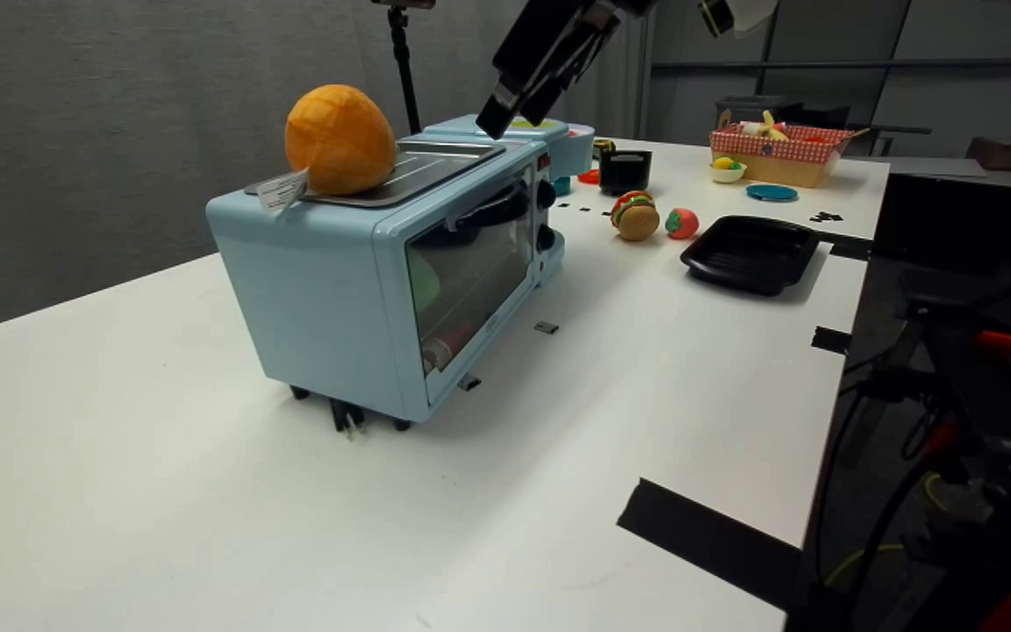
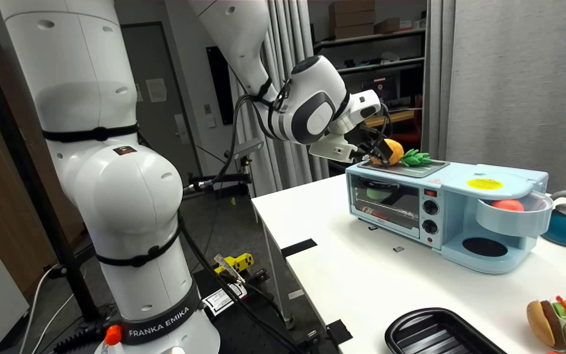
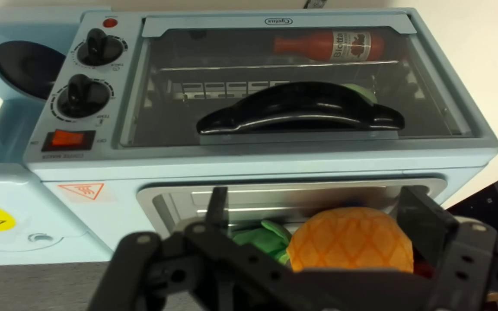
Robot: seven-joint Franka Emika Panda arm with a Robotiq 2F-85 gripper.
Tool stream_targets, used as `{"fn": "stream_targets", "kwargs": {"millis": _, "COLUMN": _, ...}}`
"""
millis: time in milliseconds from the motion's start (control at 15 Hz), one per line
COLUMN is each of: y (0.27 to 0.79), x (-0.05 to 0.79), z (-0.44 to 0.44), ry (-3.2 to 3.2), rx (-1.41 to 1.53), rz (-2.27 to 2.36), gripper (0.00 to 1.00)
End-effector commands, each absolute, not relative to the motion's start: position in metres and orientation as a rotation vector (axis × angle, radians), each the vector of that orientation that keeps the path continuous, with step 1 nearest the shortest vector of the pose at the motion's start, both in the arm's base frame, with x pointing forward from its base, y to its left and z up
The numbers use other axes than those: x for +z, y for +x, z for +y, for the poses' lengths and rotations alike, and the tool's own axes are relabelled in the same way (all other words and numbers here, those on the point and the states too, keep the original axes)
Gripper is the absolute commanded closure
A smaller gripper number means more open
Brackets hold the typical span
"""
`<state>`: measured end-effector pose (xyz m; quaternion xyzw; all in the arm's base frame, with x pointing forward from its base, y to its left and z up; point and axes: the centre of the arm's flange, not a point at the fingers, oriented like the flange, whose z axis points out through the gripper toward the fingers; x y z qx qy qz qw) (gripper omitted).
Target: Close the oven door
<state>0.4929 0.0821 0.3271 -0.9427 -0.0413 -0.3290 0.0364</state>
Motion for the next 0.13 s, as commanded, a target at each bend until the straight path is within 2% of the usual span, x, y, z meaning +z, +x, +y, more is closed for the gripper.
{"fn": "stream_targets", "kwargs": {"millis": 0, "y": 0.4929, "x": 0.3271, "z": 0.0821, "ry": -2.895, "rx": -1.010, "rz": -0.127, "gripper": 0.00}}
{"fn": "stream_targets", "kwargs": {"millis": 67, "y": 0.4929, "x": 0.3271, "z": 0.0821, "ry": -2.895, "rx": -1.010, "rz": -0.127, "gripper": 0.00}}
